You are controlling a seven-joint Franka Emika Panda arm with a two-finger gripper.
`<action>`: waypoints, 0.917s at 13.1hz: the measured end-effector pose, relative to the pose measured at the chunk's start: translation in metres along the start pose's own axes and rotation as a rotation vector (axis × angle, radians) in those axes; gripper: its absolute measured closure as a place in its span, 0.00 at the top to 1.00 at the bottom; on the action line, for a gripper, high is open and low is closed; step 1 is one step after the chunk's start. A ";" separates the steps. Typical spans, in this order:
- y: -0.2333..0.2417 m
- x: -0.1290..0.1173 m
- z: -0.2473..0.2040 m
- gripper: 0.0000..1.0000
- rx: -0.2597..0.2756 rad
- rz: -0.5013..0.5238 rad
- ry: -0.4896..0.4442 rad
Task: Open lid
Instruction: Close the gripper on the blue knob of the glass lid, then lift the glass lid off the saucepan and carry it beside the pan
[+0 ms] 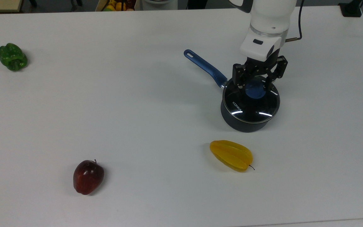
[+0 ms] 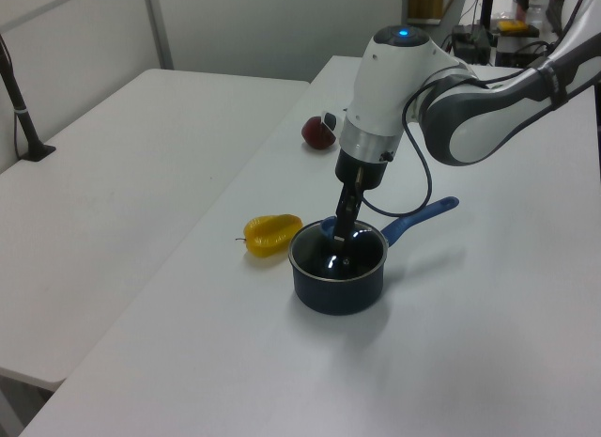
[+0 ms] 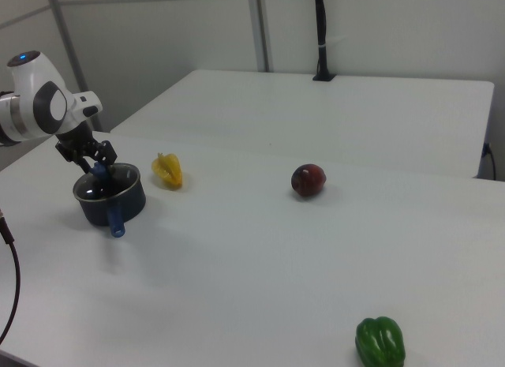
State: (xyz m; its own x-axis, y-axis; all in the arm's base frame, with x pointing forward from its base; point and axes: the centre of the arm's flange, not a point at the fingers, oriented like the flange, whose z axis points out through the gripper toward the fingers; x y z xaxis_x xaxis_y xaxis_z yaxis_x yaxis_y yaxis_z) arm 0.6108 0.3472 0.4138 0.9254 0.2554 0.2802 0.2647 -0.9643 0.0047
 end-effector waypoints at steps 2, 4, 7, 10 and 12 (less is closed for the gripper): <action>0.000 0.001 -0.001 0.75 0.001 0.001 0.002; 0.000 0.001 -0.002 0.60 0.001 0.001 0.005; 0.000 0.001 -0.002 0.60 0.000 0.002 0.005; 0.001 0.004 -0.011 0.60 0.003 0.011 0.018; 0.003 0.004 -0.025 0.60 -0.001 0.026 0.015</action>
State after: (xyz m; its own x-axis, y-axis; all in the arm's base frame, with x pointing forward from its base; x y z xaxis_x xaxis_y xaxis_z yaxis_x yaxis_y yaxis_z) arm 0.6086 0.3436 0.4387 0.9277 0.2287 0.2950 0.2399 -0.9708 -0.0017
